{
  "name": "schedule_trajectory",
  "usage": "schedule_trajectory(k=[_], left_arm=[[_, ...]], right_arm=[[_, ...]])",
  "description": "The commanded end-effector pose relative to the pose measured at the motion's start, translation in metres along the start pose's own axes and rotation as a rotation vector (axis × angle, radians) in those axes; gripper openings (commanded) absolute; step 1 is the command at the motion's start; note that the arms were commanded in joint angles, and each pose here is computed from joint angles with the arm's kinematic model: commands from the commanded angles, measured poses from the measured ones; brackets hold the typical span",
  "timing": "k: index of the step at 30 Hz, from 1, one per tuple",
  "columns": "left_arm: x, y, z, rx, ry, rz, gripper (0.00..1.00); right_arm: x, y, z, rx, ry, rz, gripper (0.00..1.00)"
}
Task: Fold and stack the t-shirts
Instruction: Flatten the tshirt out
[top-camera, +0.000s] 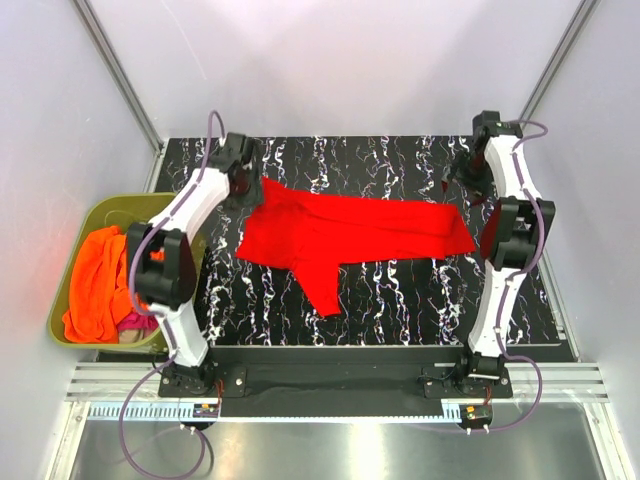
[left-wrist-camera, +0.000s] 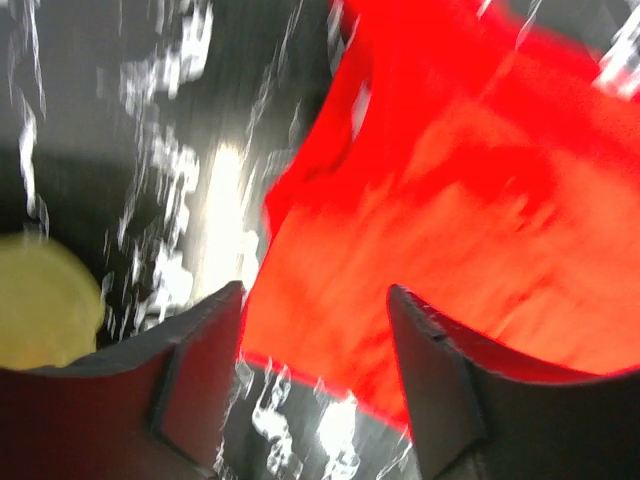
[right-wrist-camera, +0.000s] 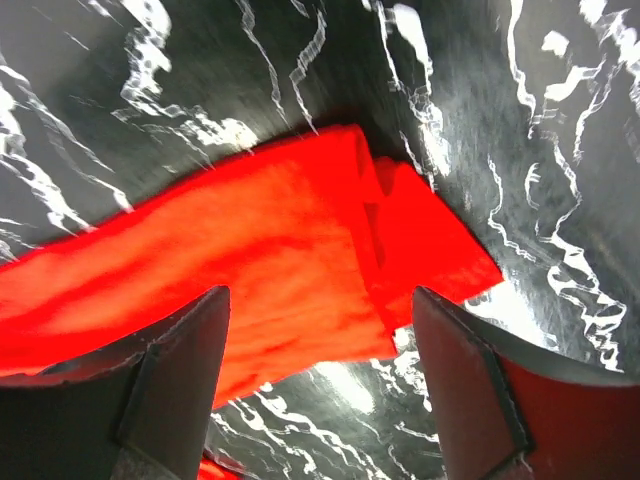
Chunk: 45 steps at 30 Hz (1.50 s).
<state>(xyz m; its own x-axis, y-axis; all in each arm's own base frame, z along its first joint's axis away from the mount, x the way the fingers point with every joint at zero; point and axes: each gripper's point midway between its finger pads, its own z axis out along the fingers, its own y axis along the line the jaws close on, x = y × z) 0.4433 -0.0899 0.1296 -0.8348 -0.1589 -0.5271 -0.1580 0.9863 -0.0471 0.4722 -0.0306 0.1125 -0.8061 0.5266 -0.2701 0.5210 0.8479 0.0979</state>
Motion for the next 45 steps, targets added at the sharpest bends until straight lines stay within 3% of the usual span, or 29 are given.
schedule_trajectory(k=[1, 2, 3, 5, 8, 14, 23, 36, 45], left_arm=[[0.029, 0.011, -0.029, 0.033, 0.002, -0.044, 0.58], [0.040, 0.014, -0.028, 0.025, 0.019, -0.062, 0.57], [0.047, 0.018, -0.033, 0.022, 0.018, -0.072, 0.54], [0.070, 0.029, -0.026, -0.018, 0.049, -0.090, 0.49], [0.078, 0.040, -0.018, -0.064, 0.035, -0.121, 0.43], [0.087, 0.056, 0.023, -0.126, 0.121, -0.209, 0.41], [0.094, 0.068, 0.049, -0.141, 0.177, -0.245, 0.39], [0.103, 0.062, 0.035, -0.081, 0.180, -0.243, 0.42], [0.133, 0.065, 0.046, -0.094, 0.260, -0.236, 0.40]], right_arm=[[0.024, 0.005, -0.032, -0.071, 0.011, -0.022, 0.80], [0.043, 0.000, -0.017, -0.074, 0.052, -0.016, 0.79], [0.051, 0.007, -0.036, -0.151, 0.036, -0.009, 0.77], [0.078, 0.002, -0.028, -0.178, 0.071, 0.005, 0.74], [0.108, 0.002, -0.036, -0.254, 0.103, 0.018, 0.68], [0.140, -0.005, -0.038, -0.292, 0.136, 0.032, 0.65], [0.146, -0.006, -0.044, -0.310, 0.131, 0.027, 0.65], [0.152, -0.005, -0.030, -0.312, 0.167, 0.028, 0.64], [0.150, -0.003, -0.027, -0.315, 0.174, 0.030, 0.65]])
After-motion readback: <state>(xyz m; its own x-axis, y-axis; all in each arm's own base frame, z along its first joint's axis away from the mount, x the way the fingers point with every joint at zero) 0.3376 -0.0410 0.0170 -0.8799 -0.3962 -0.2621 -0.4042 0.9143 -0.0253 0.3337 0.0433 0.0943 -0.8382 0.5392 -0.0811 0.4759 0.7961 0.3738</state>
